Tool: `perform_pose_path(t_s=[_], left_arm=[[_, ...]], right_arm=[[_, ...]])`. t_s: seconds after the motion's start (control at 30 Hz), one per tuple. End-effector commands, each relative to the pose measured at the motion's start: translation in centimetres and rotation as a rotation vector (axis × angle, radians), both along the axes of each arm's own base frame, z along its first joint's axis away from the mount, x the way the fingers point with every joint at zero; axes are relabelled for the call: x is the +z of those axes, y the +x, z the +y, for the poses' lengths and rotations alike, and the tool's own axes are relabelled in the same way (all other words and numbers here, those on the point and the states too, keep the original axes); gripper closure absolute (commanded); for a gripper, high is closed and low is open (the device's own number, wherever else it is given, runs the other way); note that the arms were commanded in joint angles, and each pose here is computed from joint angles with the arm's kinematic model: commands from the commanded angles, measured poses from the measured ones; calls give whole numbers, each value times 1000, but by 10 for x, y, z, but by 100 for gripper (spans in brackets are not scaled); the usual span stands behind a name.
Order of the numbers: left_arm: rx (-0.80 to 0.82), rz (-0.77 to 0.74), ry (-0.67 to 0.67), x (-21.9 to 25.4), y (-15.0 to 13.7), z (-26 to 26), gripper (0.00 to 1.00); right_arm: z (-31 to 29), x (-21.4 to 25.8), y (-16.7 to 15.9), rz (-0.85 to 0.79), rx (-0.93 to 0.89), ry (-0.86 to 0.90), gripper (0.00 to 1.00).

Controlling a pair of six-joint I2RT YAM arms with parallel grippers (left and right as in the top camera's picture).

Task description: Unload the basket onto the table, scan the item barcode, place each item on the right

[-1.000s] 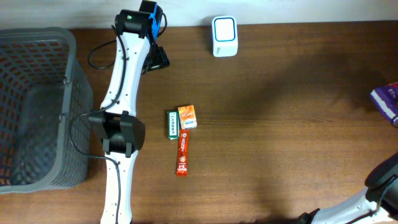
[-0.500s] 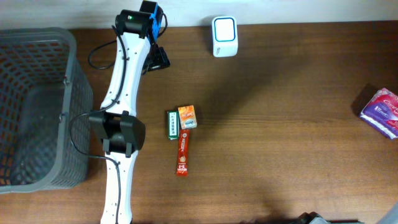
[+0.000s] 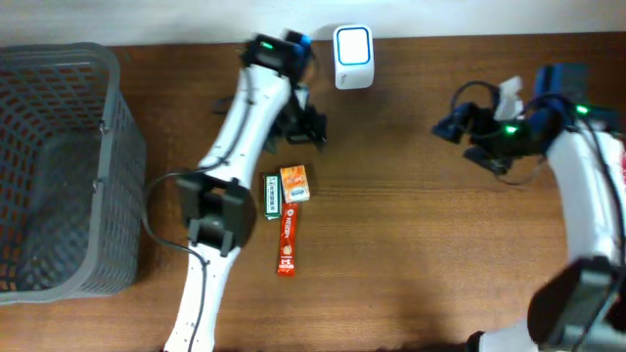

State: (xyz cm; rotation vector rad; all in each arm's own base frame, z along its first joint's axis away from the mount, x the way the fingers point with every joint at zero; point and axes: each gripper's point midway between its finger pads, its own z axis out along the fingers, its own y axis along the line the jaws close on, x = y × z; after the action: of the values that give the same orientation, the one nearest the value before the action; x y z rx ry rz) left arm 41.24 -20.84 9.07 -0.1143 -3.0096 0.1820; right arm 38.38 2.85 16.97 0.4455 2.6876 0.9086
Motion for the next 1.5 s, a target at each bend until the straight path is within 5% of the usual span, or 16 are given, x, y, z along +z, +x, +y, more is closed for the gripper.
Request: perform_pose_path(t_s=[0.0, 0.07, 0.23, 0.37, 0.57, 0.77, 0.8, 0.93, 1.03, 1.23, 1.47], left_arm=[[-48, -26, 73, -8, -1, 7, 30], [-16, -28, 75, -14, 2, 7, 47], [-4, -108, 159, -20, 22, 25, 24], [40, -118, 159, -6, 29, 45, 25], [125, -282, 100, 91, 33, 77, 18], [116, -165, 144, 62, 16, 83, 9], [114, -144, 152, 56, 13, 84, 1], [177, -130, 160, 46, 17, 96, 4], [275, -149, 188, 46, 25, 113, 25], [333, -188, 283, 48, 31, 136, 24], [355, -207, 359, 47, 32, 149, 25]], right_arm=[[24, -45, 3, 105, 79, -7, 1], [42, -71, 2, 166, 127, 0, 1], [86, -82, 1, 152, 241, -15, 1], [108, -80, 8, 85, 295, -27, 1], [101, -84, 11, 84, 281, -73, 1], [101, -84, 11, 84, 282, -72, 1], [103, -84, 10, 83, 285, -68, 1], [129, -82, 9, 44, 348, -69, 2], [171, -75, 15, -70, 438, -68, 25], [221, -83, 20, -146, 361, -264, 37], [248, -134, 15, -88, 381, -279, 40]])
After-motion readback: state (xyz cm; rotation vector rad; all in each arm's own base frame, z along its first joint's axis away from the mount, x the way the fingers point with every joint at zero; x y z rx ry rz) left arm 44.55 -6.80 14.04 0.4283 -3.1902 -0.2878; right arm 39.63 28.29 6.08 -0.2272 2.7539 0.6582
